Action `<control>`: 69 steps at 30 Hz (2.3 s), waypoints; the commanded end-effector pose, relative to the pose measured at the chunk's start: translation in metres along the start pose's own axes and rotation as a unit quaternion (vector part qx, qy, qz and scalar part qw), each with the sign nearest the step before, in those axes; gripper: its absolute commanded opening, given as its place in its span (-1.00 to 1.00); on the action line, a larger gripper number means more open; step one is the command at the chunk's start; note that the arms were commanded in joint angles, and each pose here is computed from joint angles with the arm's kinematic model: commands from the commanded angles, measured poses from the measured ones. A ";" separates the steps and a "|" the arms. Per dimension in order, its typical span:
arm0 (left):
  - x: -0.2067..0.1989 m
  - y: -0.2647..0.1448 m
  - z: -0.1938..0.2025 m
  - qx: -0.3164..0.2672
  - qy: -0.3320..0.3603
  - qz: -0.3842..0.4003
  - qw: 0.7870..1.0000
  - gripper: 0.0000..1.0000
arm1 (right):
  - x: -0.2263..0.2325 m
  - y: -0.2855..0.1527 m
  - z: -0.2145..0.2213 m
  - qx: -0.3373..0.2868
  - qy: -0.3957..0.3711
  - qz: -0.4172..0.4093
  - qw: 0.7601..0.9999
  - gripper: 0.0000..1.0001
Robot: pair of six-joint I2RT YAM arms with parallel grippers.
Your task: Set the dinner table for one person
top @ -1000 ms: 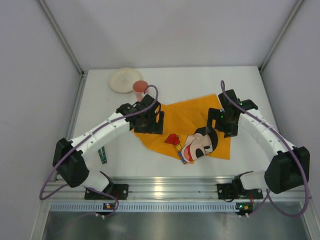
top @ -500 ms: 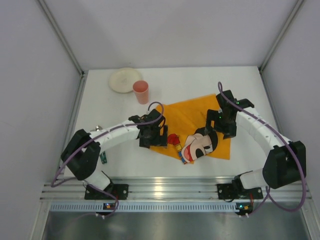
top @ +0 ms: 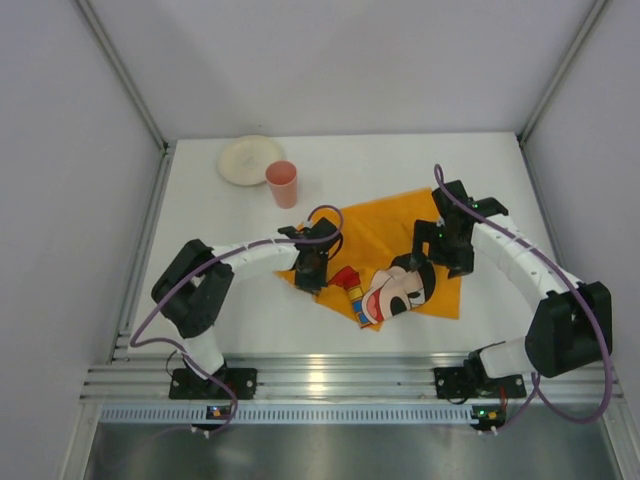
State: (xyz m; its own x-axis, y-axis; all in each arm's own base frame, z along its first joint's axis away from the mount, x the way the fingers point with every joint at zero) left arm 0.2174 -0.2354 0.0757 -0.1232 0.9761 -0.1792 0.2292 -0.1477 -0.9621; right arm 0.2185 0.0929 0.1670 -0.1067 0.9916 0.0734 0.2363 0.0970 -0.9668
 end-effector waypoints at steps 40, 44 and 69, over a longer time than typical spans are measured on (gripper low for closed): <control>0.058 -0.046 0.020 -0.005 -0.107 0.005 0.994 0.96 | -0.033 0.079 0.059 0.081 0.075 0.125 0.986 0.48; 0.049 -0.035 0.009 -0.005 -0.095 -0.009 0.995 0.91 | -0.035 0.081 0.062 0.086 0.071 0.134 0.985 0.08; 0.128 -0.079 -0.020 -0.032 -0.118 -0.122 0.985 -1.00 | -0.070 0.038 0.068 0.034 0.227 0.143 0.963 -1.00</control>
State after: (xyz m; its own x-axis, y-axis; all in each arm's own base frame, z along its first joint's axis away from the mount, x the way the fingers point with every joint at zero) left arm 0.2095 -0.1174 0.1110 -0.4043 0.9121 -0.0682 0.2040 0.0172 -0.9788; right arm 0.1852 0.0278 0.0962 0.3290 0.9384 -0.1060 0.1269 -0.1552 -0.9797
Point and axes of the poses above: each gripper's point midway between its finger pads, its own y axis out along the fingers, its own x axis along the line the jaws close on, z = x × y, the point moved 6 cm from there along -y, back along the fingers, and after that the axes turned 14 degrees about -y, right-handed, at the moved point
